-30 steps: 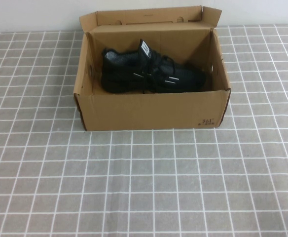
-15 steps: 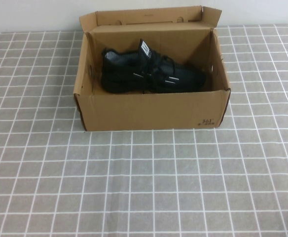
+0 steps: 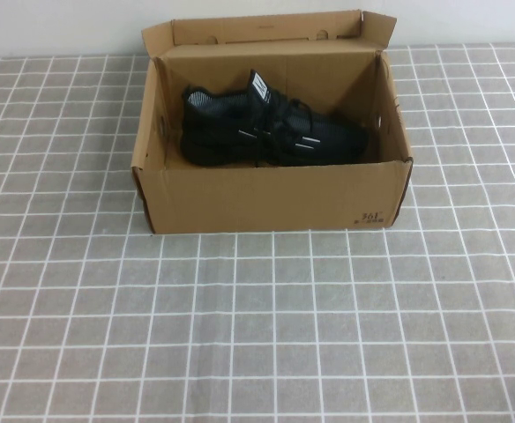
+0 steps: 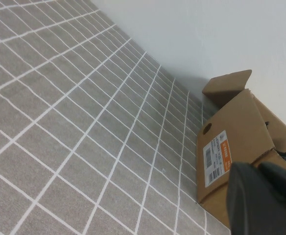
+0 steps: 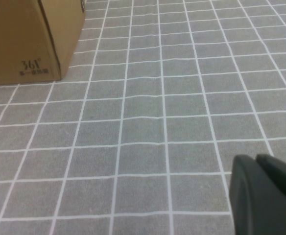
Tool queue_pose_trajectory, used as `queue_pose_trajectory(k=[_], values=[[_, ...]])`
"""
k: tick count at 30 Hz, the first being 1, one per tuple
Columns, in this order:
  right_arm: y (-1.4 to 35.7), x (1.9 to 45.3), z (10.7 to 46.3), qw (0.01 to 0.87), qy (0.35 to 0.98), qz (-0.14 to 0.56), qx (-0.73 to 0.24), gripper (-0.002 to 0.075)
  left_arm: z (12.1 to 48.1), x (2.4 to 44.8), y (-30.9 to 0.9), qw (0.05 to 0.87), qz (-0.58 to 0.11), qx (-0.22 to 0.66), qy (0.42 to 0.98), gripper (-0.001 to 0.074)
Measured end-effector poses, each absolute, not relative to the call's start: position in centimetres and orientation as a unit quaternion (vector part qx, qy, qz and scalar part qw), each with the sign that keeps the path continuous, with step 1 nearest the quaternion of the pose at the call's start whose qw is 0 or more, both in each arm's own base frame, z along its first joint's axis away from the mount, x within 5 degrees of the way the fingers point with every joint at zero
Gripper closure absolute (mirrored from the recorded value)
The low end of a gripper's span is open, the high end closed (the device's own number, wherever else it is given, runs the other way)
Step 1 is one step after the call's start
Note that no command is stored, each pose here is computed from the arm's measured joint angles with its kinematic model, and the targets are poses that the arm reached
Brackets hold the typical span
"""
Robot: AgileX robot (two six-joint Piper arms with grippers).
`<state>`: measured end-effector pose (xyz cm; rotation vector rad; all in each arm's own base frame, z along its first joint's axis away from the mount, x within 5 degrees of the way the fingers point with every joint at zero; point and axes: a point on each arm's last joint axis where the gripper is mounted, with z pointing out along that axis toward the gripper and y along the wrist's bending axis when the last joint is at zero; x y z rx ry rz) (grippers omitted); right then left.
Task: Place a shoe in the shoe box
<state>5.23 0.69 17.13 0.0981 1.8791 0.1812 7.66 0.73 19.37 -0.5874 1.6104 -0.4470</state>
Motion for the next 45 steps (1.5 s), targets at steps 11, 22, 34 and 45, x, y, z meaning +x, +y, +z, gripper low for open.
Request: queue_pose_trajectory(k=[11, 22, 34, 45], values=[[0.7, 5.2, 17.1, 0.586, 0.806, 0.078, 0.042, 0.0742, 19.4, 7.7, 0.8, 0.636, -0.19, -0.256, 0.703, 0.0736], [0.7, 5.2, 17.1, 0.585, 0.806, 0.078, 0.042, 0.0742, 20.5, 7.3, -0.8, 0.709, -0.053, 0.035, 0.703, 0.0736], [0.7, 5.2, 17.1, 0.585, 0.806, 0.079, 0.043, 0.0742, 18.6, 5.5, -0.8, 0.656, -0.014, 0.081, 0.75, 0.0736], [0.7, 5.2, 17.1, 0.585, 0.806, 0.079, 0.043, 0.0743, 17.0, 5.2, -0.8, 0.587, -0.004, 0.099, 0.803, 0.0736]])
